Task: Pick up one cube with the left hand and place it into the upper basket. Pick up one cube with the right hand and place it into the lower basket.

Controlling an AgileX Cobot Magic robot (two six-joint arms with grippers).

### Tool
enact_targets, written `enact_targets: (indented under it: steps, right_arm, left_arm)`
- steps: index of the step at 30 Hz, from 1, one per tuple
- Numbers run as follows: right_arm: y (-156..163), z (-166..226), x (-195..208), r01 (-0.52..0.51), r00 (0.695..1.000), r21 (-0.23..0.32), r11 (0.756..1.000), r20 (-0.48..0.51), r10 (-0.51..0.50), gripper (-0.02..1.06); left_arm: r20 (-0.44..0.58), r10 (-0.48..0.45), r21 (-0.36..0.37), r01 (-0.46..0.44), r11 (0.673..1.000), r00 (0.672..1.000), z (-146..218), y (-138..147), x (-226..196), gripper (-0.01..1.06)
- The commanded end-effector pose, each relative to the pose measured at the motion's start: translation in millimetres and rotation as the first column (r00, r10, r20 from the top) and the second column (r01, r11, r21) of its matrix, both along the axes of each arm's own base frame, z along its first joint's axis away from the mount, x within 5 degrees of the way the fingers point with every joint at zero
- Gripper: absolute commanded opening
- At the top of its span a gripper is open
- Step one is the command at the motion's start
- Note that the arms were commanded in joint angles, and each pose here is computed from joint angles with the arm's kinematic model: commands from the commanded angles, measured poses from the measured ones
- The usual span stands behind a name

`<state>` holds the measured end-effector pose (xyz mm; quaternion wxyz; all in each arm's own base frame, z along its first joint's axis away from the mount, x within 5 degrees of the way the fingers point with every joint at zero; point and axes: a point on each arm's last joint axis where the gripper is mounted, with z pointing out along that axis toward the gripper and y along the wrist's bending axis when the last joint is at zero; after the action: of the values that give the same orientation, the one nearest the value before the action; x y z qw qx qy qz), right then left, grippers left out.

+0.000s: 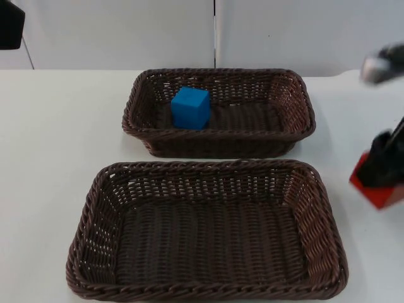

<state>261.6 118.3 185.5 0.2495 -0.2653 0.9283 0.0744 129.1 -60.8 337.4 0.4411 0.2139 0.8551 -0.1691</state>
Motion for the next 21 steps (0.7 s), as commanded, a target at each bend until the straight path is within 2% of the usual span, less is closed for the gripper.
enact_targets:
  steps: [1,4,9,21]
  right_arm:
    - [-2,29,-11,-0.013,0.998,0.035,0.999,0.066,0.011,0.0]
    - [-7,61,-24,-0.021,0.987,0.078,0.997,0.161,0.008,0.0]
    - [-12,87,-37,-0.03,0.968,0.117,0.993,0.25,-0.001,0.0]
    - [-14,94,-42,-0.031,0.963,0.132,0.991,0.27,-0.006,0.0]
  left_arm:
    - [0.005,0.002,0.002,-0.002,1.0,1.0,0,1,-2,0.89]
    - [0.005,0.002,0.002,-0.002,1.0,1.0,0,1,-2,0.89]
    - [0.005,0.002,0.002,-0.002,1.0,1.0,0,1,-2,0.89]
    - [0.004,0.002,-0.002,-0.002,1.0,1.0,0,0,-2,0.89]
